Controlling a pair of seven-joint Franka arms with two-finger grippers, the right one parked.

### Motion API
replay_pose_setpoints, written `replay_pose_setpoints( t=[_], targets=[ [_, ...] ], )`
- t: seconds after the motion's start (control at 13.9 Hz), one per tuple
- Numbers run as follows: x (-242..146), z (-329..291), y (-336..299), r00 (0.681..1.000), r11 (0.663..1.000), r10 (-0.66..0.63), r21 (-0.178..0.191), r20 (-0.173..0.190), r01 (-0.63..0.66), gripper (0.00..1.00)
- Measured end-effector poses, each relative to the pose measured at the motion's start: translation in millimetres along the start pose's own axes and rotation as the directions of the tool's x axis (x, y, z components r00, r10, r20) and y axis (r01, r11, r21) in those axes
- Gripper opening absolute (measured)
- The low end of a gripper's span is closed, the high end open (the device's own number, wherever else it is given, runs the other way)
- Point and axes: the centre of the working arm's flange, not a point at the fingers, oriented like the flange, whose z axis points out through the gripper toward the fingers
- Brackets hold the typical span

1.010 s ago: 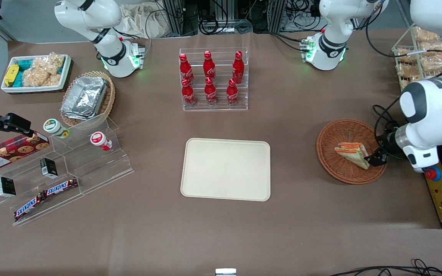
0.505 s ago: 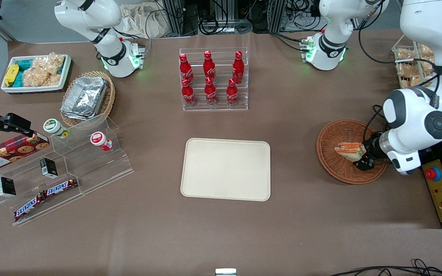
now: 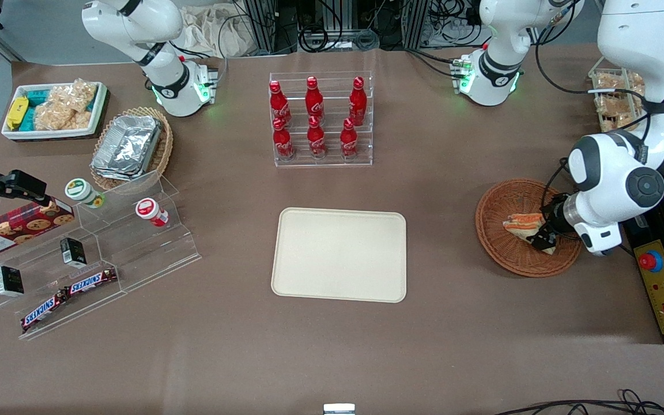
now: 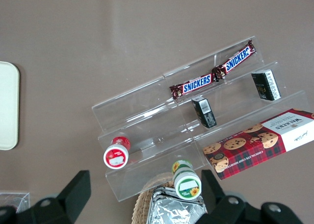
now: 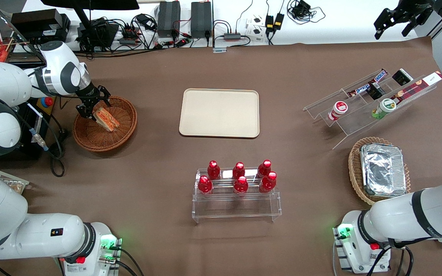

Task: Place sandwich from basket to tray
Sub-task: 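Lower the left gripper and close it on the sandwich, then lift the sandwich and carry it over the cream tray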

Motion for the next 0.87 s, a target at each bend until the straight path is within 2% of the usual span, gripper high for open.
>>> replay_pose_setpoints(
  t=[0.51,0.58,0.72,0.79,0.87],
  targets=[
    [7,32,-1,1.0,1.0,-0.002,0.018,0.002,0.002,0.97],
    [8,39,0,1.0,1.0,0.01,0.029,-0.005,-0.01,0.91],
    [11,39,4,0.999,0.999,0.037,0.04,-0.027,-0.036,0.68],
    [12,33,7,0.999,0.998,0.04,0.042,-0.03,-0.039,0.58],
    [14,25,11,0.999,0.997,0.042,0.059,-0.021,-0.041,0.48]
  ],
)
